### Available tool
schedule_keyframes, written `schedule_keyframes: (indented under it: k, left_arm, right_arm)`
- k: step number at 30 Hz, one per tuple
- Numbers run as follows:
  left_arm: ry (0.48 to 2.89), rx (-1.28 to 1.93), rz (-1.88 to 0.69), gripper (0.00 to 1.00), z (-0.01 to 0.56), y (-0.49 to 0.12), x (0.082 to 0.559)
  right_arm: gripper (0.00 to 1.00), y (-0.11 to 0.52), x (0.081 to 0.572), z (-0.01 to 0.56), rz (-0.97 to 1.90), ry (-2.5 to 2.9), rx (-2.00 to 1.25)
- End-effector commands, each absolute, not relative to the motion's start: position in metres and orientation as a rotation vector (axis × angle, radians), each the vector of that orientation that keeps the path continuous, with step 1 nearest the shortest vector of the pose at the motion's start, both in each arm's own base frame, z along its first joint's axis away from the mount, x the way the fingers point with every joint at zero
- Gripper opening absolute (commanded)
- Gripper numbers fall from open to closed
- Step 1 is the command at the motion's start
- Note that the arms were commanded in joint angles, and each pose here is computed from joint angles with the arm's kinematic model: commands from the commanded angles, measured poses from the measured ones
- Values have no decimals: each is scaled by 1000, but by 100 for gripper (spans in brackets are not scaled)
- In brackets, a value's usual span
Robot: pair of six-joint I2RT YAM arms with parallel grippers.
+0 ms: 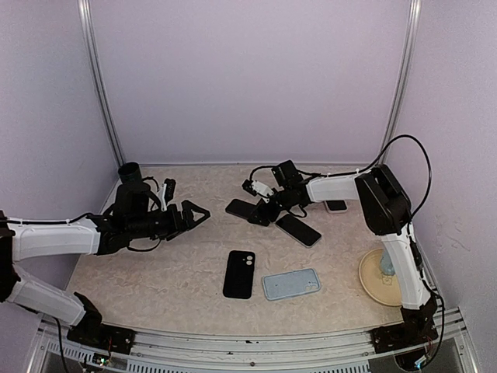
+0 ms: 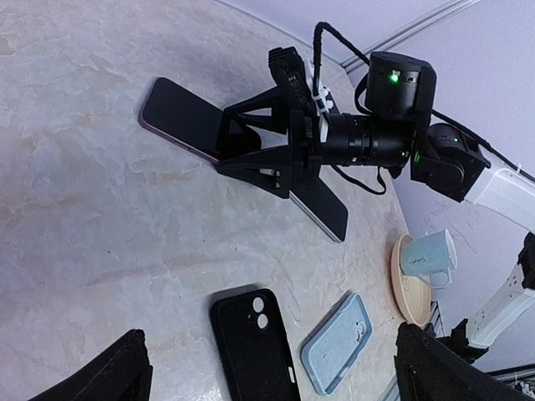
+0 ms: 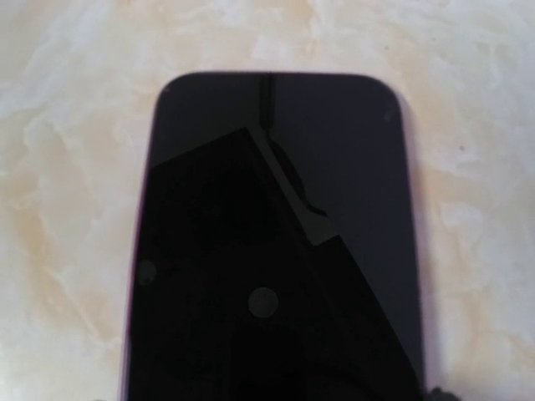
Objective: Put the phone into the phone case
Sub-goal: Pick up the phone at the center of the board.
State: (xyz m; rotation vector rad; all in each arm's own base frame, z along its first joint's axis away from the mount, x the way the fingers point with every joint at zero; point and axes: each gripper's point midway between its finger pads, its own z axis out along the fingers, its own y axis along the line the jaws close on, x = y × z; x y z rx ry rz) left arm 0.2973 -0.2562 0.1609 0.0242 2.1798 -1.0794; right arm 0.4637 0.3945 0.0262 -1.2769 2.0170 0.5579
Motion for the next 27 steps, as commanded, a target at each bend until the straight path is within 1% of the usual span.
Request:
schedule_keyframes:
  k: [1,5,8,12,17,24,27]
  left_arm:
    - [2153,53,-1097,99,172,-262,301]
    - [2148,54,-1102,99,175,-263,302]
    - [2153,50,-1098,99,175,-263,304]
    - [2171,9,-1095,99,169,-258,310]
    - [2190,-35,-1127,99,155,-252,313]
    - [2207,-44,-1115,99,142,-250,313]
    - [2213,-47,-1120,99,138,-250,314]
  right_arm:
    - [66,371,439,-29,553,2194,-1333]
    - [52,372,440,-24,543,2177,-1342]
    - [48,374,440,-17,540,2146,-1349]
    - [45,379,438,-3,513,2073,-1357]
    - [39,389,437,30,495,1952,-1327]
    - [34,395,438,70,476,1843,-1269]
    - [34,399,431,80,484,1801,-1276]
